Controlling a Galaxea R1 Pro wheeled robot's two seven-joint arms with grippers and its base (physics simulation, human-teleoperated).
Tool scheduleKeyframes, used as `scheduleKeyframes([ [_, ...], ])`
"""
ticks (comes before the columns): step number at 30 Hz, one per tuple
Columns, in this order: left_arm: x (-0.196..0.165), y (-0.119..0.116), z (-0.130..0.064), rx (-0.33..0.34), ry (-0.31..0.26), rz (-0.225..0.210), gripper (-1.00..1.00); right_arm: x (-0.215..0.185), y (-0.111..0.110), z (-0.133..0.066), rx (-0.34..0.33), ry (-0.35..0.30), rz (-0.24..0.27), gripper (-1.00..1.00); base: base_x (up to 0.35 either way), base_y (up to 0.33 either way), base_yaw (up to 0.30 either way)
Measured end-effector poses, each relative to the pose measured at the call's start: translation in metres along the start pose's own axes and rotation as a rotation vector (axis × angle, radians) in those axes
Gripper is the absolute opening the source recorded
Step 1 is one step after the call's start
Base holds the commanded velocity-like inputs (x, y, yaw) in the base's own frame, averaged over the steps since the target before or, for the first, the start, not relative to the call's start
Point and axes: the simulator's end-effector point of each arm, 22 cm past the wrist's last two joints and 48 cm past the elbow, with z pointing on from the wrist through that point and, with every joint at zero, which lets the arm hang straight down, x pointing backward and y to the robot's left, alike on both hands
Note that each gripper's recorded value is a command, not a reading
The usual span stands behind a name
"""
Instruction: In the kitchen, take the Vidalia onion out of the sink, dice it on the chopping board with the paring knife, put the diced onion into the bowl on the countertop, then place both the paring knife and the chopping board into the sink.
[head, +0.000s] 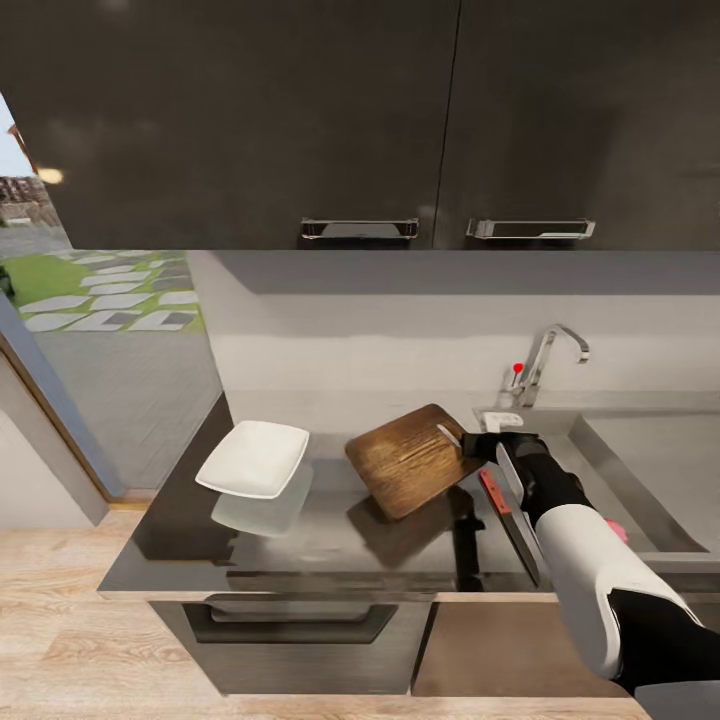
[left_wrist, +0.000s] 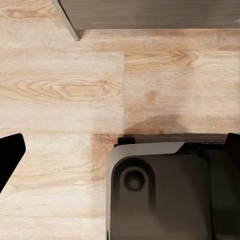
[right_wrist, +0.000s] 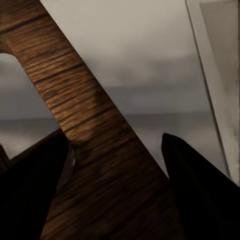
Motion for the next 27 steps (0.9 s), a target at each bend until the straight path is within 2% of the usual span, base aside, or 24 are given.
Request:
scheduleKeyframes([
  [7, 0.000, 0.000, 0.000, 0.000, 0.000, 0.000, 1.00, 0.000, -0.010, 0.000, 0.052, 0.000, 0.012, -1.00, 0.000, 0.000, 0.000],
  [10, 0.000, 0.000, 0.000, 0.000, 0.000, 0.000, 1.00, 0.000, -0.019, -0.001, 0.103, -0.001, 0.013, -1.00, 0.000, 0.000, 0.000],
  [18, 0.000, 0.000, 0.000, 0.000, 0.000, 0.000, 1.00, 0.001, -0.017, -0.002, 0.148, -0.002, 0.021, -1.00, 0.000, 0.000, 0.000],
  [24, 0.000, 0.000, 0.000, 0.000, 0.000, 0.000, 1.00, 0.003, -0.001, -0.001, 0.123, 0.003, 0.089, -1.00, 0.000, 0.000, 0.000],
  [27, 0.000, 0.000, 0.000, 0.000, 0.000, 0.000, 1.00, 0.006, 0.009, 0.000, 0.118, 0.010, 0.140, -1.00, 0.000, 0.000, 0.000],
])
